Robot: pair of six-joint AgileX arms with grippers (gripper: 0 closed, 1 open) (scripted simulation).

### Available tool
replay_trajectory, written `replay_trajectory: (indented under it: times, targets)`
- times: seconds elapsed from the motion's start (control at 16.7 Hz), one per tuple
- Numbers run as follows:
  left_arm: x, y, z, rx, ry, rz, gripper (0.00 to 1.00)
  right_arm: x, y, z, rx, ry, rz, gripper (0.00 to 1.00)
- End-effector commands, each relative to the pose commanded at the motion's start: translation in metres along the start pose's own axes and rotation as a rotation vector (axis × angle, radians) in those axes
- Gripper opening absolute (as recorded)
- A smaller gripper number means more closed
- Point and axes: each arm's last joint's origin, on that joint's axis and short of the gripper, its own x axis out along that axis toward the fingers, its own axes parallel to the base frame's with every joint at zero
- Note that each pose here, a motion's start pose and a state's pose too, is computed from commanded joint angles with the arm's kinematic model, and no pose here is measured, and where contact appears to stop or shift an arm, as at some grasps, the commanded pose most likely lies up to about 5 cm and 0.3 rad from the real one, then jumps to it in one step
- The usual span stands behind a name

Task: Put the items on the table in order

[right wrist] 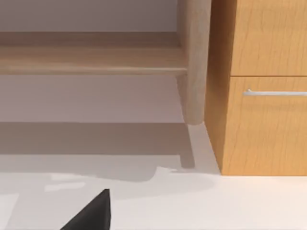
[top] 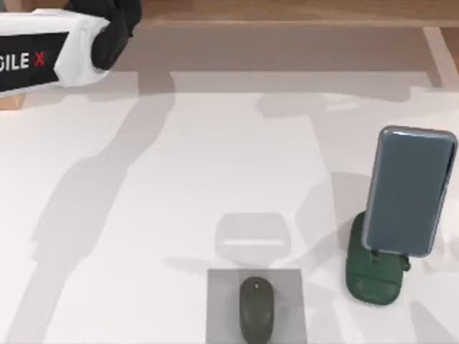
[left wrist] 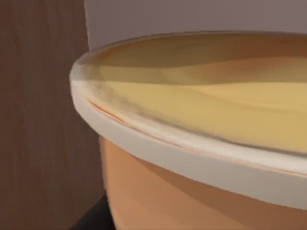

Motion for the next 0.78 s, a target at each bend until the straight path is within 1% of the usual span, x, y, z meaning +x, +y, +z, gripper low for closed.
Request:
replay_trajectory:
  times: [0.18, 0.24, 0.36, 0.54, 0.78]
  targets:
    - [-0.005, -0.018, -0.001, -0.042, 0.004, -0.123, 0.0, 0.0, 0.0, 0.0, 0.0, 0.0, 0.0, 1.0]
    - [-0.005, -0.023, -0.005, -0.049, 0.014, -0.151, 0.0, 0.0, 0.0, 0.0, 0.0, 0.0, 0.0, 1.0]
    - [-0.005, -0.026, -0.011, -0.052, 0.03, -0.174, 0.0, 0.0, 0.0, 0.0, 0.0, 0.0, 0.0, 1.0]
    - [-0.005, -0.026, -0.011, -0.052, 0.03, -0.174, 0.0, 0.0, 0.0, 0.0, 0.0, 0.0, 0.0, 1.0]
    - [-0.005, -0.026, -0.011, -0.052, 0.03, -0.174, 0.3, 0.0, 0.0, 0.0, 0.0, 0.0, 0.0, 1.0]
